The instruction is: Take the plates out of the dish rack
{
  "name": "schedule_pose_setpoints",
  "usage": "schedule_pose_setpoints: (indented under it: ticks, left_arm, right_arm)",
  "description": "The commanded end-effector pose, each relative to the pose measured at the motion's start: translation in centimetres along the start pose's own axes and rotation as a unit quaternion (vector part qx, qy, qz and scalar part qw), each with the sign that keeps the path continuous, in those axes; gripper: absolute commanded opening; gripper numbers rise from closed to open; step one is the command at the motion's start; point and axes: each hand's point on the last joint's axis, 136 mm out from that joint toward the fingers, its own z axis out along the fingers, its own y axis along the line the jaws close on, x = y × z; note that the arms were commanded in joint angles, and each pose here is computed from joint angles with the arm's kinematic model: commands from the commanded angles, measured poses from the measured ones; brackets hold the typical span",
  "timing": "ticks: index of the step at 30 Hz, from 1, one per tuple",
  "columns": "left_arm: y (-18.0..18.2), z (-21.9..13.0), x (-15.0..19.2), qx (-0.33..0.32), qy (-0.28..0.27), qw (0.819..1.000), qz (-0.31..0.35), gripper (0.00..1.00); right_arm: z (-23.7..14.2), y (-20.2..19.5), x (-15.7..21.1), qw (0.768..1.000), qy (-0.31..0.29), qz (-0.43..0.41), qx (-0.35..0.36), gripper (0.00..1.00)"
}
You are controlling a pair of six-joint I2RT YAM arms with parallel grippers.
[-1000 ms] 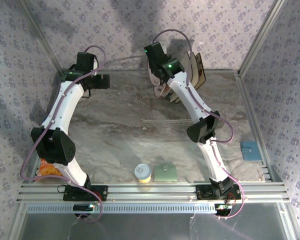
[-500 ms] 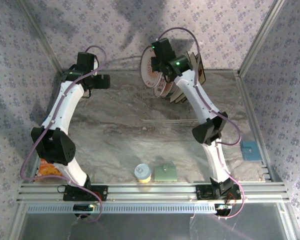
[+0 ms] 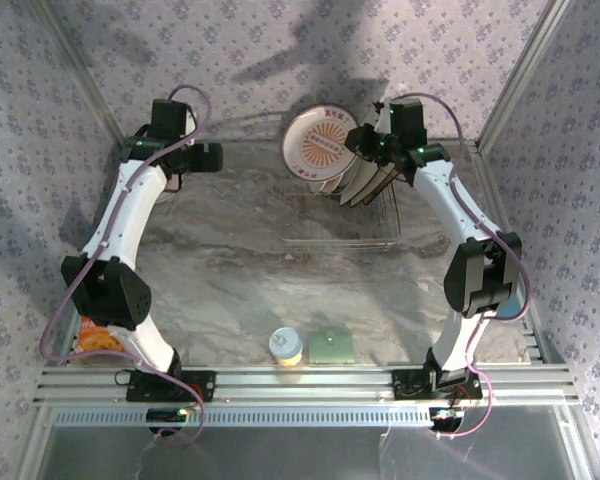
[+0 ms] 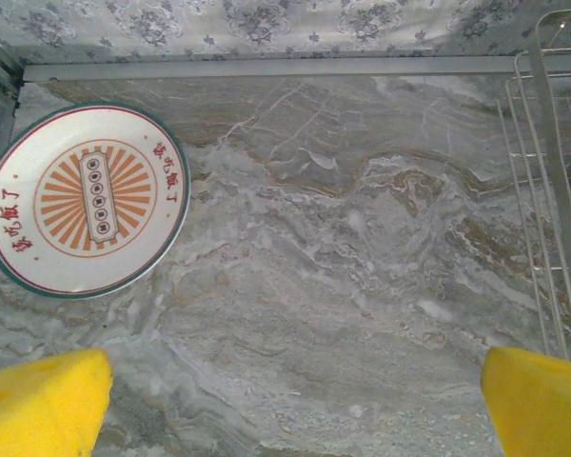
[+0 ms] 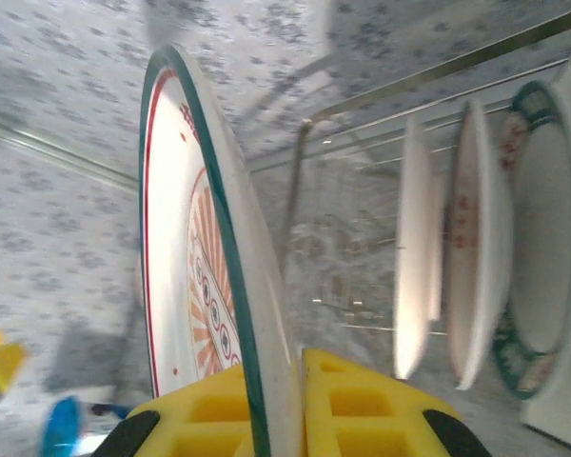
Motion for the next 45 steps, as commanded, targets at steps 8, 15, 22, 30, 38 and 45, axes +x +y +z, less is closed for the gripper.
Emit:
schedule_pose_setpoints:
  ticks: [8,15,22,30,38,45]
  left_arm:
    - [-2.0,0.7,-1.4,0.043,-0.009,0.999,-0.009,0.99]
    - [-2.6,0.4,-1.5,0.069,-0.01,0.997,-0.01,0.99]
    - [-6.2,-3.3,-5.0,0.375,-0.094,0.914,-0.126,0.99]
    - [-9.4,-2.3,-5.2,0.516,-0.063,0.838,-0.167,0.99]
    - [-11.3,-0.6,-4.3,0.519,-0.033,0.838,-0.165,0.99]
    - [-11.9,0.2,-4.1,0.523,-0.023,0.834,-0.174,0.88]
  right_arm:
    - [-0.4,5.3,-0.2,0.988,-0.003,0.017,-0.155,0.0]
    - [0.6,4.8,0.4,0.988,0.002,0.023,-0.155,0.0]
    - [0.9,4.9,0.4,0.988,0.003,0.021,-0.156,0.0]
    - [1.9,6.2,0.7,0.986,0.012,0.016,-0.164,0.0]
    - [3.0,7.9,0.8,0.984,0.02,0.009,-0.178,0.0]
    - [3.9,9.0,1.2,0.982,0.03,0.004,-0.185,0.0]
